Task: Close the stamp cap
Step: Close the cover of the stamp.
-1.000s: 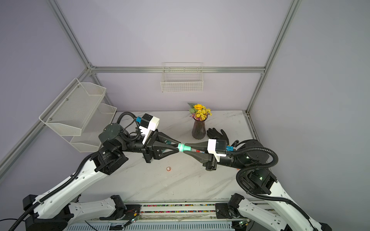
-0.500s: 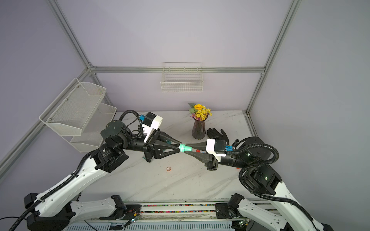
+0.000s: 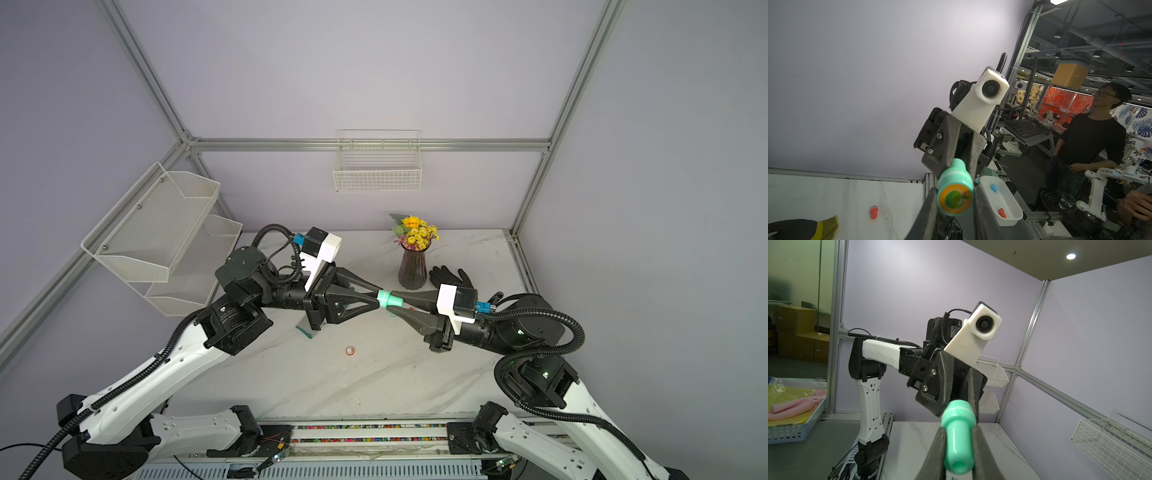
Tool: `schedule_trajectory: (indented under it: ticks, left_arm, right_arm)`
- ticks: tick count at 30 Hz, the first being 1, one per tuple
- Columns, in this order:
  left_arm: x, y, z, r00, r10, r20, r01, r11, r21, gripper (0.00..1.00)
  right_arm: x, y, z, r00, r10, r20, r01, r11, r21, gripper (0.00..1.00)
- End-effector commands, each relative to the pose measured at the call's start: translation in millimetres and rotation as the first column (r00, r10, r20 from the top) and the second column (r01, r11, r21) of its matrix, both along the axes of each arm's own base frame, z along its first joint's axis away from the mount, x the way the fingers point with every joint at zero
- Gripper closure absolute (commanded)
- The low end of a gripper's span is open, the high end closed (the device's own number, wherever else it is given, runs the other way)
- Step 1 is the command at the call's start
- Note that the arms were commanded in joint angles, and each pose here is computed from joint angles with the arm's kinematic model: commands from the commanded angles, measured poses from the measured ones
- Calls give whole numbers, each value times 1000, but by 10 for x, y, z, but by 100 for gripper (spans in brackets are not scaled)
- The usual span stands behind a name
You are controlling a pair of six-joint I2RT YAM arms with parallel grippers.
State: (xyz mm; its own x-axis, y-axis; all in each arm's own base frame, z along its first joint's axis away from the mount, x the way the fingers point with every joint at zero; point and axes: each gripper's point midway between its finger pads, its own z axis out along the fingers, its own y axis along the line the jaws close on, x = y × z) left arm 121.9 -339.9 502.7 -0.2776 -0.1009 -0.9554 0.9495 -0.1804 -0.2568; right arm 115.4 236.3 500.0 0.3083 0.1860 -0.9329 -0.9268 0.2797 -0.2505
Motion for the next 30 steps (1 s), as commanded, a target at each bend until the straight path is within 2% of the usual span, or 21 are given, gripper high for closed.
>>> schedule_trajectory:
  ticks: [1,3,8,13,17,19,23,30]
  left_arm:
    - [-117,-207,-194,997,-74,2,74,996,49,91]
    - [-137,-190,-185,997,-77,18,76,996,55,91]
    - [-184,-168,-248,995,-95,40,91,991,95,91]
    - [-197,-94,-381,995,-68,71,55,984,170,91]
    - [-161,7,-386,991,0,131,-25,981,194,89]
    - [-135,58,-357,988,39,149,-67,979,190,85]
    - [-49,180,-299,973,141,182,-174,969,177,67]
    - [44,541,-342,921,314,229,-361,910,202,46]
  right_arm:
    - [86,211,-151,985,96,-142,-94,995,20,100]
    - [52,246,-188,971,142,-193,-141,990,23,100]
    - [-78,364,-346,915,250,-318,-280,959,-50,100]
    - [-124,381,-388,877,280,-391,-325,944,-53,100]
    - [-53,374,-431,883,229,-410,-281,957,-71,100]
    - [-36,349,-450,893,203,-401,-256,963,-83,100]
    - [-13,297,-488,908,158,-388,-211,973,-97,100]
    - [142,136,-809,916,-35,-400,-54,977,-207,100]
